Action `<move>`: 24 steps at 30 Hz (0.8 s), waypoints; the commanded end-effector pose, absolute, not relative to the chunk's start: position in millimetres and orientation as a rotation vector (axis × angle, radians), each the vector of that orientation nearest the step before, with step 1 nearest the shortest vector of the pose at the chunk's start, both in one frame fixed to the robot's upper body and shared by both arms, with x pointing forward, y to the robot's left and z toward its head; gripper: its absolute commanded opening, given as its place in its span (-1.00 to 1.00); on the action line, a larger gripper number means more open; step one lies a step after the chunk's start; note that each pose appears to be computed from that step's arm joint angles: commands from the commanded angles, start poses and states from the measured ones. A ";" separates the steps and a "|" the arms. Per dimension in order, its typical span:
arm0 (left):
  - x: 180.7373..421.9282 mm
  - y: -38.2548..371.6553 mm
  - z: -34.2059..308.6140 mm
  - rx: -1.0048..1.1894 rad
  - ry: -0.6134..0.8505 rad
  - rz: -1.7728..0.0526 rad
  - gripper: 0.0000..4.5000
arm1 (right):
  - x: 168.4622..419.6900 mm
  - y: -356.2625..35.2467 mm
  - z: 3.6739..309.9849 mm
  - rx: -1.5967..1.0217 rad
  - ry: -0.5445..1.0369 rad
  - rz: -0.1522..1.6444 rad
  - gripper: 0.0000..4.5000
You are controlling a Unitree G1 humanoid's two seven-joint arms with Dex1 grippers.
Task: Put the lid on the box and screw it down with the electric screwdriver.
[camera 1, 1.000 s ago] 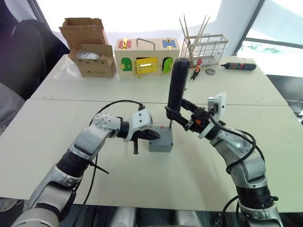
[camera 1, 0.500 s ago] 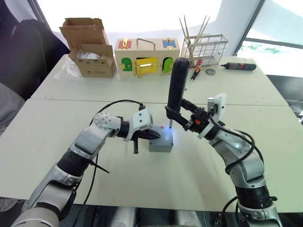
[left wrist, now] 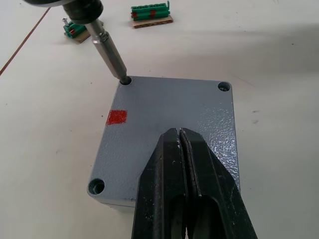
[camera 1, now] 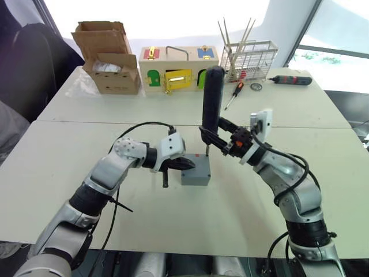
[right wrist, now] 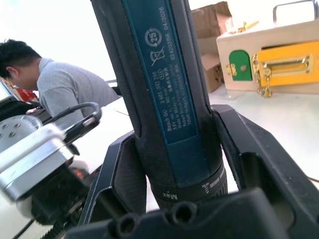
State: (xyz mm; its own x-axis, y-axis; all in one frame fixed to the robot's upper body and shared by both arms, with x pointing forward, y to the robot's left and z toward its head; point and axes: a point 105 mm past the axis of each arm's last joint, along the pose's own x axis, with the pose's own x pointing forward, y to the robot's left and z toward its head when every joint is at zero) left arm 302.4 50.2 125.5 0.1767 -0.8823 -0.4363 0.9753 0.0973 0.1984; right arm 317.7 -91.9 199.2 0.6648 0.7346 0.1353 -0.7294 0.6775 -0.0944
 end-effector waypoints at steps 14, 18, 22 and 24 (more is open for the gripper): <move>310.0 64.1 194.6 0.295 0.048 -1.295 -1.00 | 339.3 -136.8 304.9 0.149 -0.180 0.712 -0.13; 295.2 47.6 203.2 0.340 0.003 -1.392 -1.00 | 358.3 -190.3 301.1 0.041 -0.052 0.472 -0.13; 274.9 29.5 203.3 0.392 -0.029 -1.497 -1.00 | 346.4 -228.1 287.7 0.026 0.224 0.422 -0.13; 267.3 24.5 198.7 0.423 -0.026 -1.534 -1.00 | 339.9 -241.8 280.3 0.041 0.339 0.395 -0.13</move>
State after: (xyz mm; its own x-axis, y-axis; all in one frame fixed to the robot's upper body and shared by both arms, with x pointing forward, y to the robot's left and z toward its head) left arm 278.6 31.2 189.9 0.0959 -0.9632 -0.2510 0.9746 0.0396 0.2205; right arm 349.2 -241.4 264.0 0.8774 0.3513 -0.3266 -0.3417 0.9356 0.0885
